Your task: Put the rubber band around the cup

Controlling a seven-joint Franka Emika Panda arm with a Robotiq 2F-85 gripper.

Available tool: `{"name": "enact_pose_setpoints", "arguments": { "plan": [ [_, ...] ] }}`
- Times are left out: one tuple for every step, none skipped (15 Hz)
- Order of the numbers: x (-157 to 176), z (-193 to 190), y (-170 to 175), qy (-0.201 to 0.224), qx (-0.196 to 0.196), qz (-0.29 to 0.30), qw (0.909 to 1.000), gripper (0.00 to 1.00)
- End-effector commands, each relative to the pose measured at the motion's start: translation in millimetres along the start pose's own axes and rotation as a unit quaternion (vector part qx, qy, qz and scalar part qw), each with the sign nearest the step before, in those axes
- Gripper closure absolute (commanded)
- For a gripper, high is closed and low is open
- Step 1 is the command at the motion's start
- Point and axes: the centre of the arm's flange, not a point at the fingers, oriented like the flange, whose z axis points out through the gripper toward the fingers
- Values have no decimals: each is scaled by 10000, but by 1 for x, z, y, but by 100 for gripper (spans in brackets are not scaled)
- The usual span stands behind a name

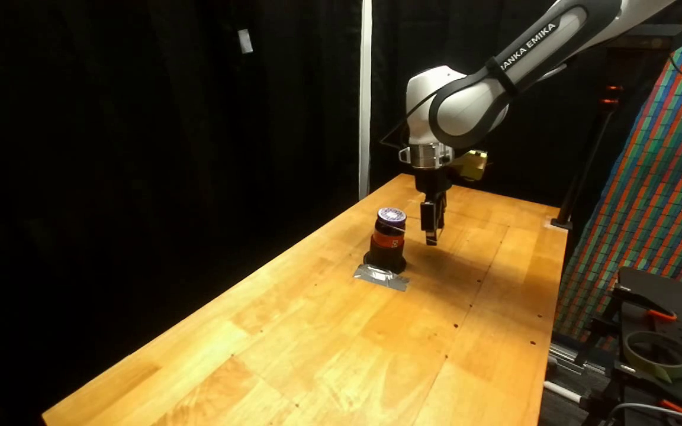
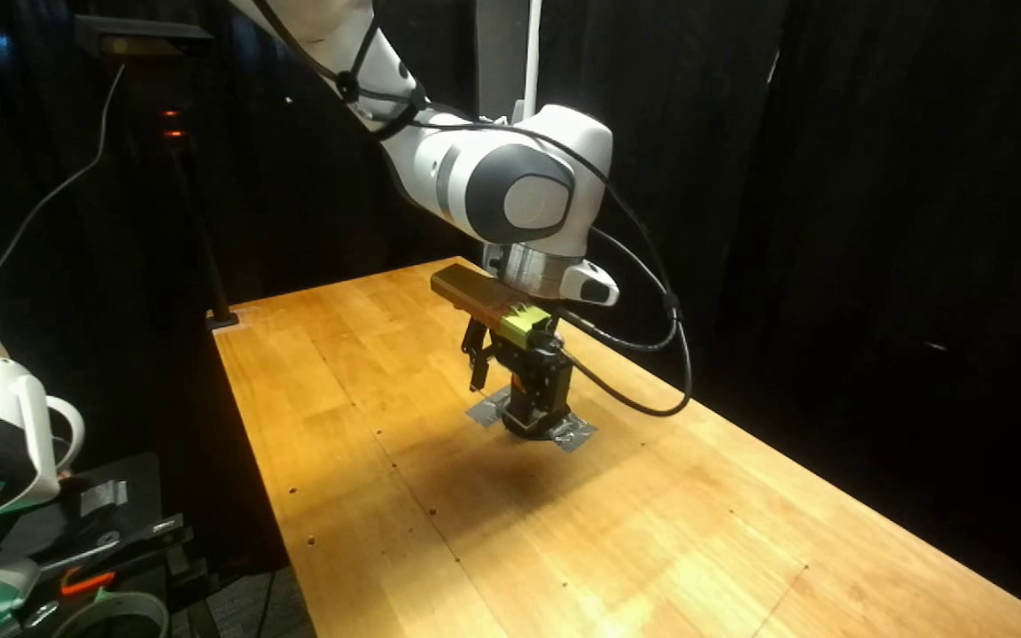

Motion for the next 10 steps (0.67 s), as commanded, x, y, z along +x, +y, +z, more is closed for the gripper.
{"name": "enact_pose_setpoints", "arguments": {
  "plan": [
    [-16,7,9,126,115,127,9998,0],
    [-15,8,10,224,103,166,9996,0],
    [-12,9,12,298,122,187,9993,0],
    [-11,9,13,351,146,204,9991,0],
    [-13,9,13,392,157,199,9989,6],
    [-16,9,14,462,160,207,9986,26],
    [-21,9,15,556,172,214,9981,32],
    [-24,10,17,625,168,217,9977,42],
    [-31,11,17,778,168,258,9965,49],
    [-37,13,18,918,175,291,9952,56]
  ]
}}
